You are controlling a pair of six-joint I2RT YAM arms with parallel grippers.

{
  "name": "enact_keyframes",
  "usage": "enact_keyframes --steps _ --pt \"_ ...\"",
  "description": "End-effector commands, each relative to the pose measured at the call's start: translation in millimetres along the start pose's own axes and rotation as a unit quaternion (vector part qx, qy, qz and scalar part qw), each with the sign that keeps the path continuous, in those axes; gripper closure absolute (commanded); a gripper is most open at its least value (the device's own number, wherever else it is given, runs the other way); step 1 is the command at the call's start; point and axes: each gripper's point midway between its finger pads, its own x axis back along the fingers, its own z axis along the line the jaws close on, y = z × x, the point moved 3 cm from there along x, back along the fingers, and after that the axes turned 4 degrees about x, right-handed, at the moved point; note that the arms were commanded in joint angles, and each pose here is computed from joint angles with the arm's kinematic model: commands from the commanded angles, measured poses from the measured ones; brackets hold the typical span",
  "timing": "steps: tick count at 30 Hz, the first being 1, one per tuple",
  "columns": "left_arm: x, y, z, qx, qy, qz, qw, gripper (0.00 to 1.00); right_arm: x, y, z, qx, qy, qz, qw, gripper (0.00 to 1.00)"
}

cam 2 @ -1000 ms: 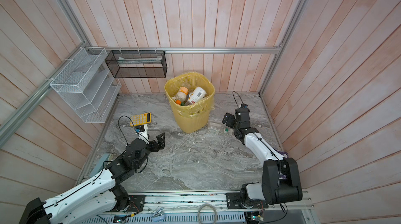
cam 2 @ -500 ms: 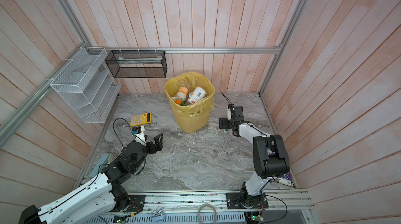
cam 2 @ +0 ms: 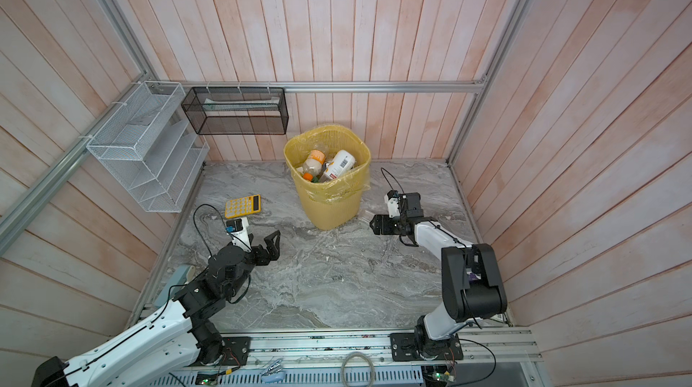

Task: Throw the plastic bottles in the bin
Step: Pick up the plastic bottle from the middle-right of the table.

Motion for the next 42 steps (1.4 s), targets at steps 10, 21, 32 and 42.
enact_keyframes --steps 10,21,32,42 --pt "-5.7 -11.2 2.1 -0.007 0.002 0.013 1.000 0.00 2.4 -6.5 -0.2 0.016 -0.093 0.033 0.995 0.12" --pt "-1.9 -14.4 6.9 0.000 0.006 0.015 1.000 0.00 -25.3 7.5 -9.1 0.089 -0.187 0.048 0.977 0.11" --pt "-0.5 -14.6 9.0 0.000 0.011 0.016 1.000 0.00 -46.3 19.0 -5.7 0.104 -0.172 0.038 0.979 0.42" --pt "5.2 -10.0 16.0 0.008 0.027 0.003 1.000 0.00 33.7 43.2 -11.1 0.020 -0.152 -0.110 0.982 0.63"
